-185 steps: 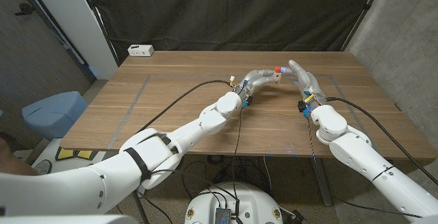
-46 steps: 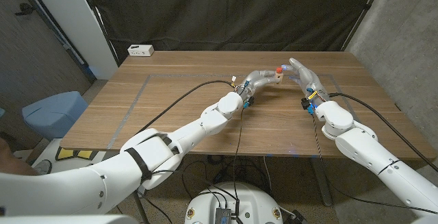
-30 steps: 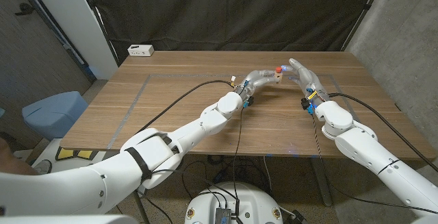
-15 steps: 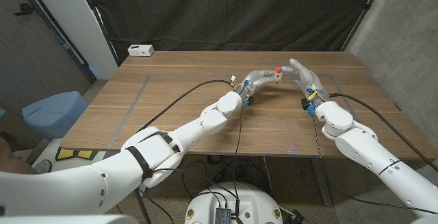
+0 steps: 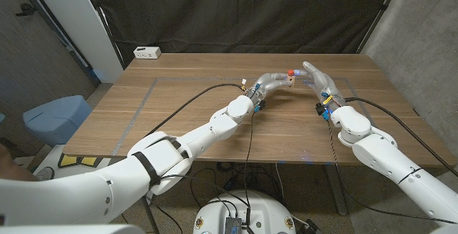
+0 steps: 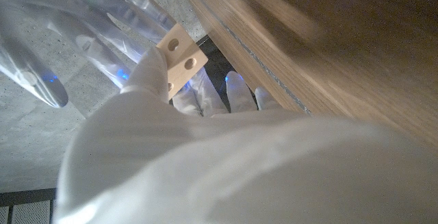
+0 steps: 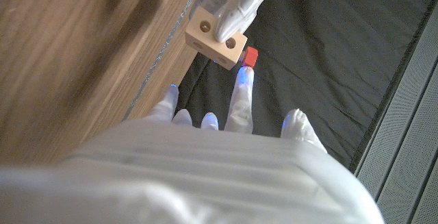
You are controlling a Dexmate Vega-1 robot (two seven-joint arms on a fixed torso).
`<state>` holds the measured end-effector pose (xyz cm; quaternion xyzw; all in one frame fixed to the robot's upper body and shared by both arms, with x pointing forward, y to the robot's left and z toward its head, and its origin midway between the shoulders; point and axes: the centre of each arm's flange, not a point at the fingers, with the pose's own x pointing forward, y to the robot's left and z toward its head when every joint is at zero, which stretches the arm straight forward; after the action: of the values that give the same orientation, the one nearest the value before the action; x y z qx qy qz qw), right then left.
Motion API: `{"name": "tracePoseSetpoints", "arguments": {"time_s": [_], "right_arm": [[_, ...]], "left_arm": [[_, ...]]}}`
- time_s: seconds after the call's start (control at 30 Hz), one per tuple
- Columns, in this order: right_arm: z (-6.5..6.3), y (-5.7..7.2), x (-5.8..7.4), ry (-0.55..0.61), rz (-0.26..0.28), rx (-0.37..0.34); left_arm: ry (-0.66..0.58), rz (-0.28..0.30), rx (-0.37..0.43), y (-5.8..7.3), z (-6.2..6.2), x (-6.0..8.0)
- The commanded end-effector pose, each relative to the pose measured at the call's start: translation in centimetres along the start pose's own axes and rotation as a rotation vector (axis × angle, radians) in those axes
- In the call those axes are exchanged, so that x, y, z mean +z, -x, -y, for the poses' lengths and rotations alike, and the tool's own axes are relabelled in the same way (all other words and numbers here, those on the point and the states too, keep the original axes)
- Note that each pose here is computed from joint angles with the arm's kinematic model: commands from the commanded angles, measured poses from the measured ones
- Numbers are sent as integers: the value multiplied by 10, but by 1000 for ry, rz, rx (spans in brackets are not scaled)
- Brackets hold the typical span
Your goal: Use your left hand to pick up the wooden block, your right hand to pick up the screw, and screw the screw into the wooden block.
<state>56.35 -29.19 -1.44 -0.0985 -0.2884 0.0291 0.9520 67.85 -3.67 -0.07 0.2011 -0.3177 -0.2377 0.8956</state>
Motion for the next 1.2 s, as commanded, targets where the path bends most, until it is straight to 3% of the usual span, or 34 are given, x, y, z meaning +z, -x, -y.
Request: {"name": "tracePoseSetpoints", "arguments": {"time_s": [0.03,0.67,1.2], "right_arm": [[0,3,2,17,-1,30],[-3,2,1,22,0,96],[9,9,-2,-6,-7,30]], "left_arm": [[0,-3,-2,1,2,0],[0,-9,-5,0,2,-1],[-2,-6,-5,0,3,0]]}}
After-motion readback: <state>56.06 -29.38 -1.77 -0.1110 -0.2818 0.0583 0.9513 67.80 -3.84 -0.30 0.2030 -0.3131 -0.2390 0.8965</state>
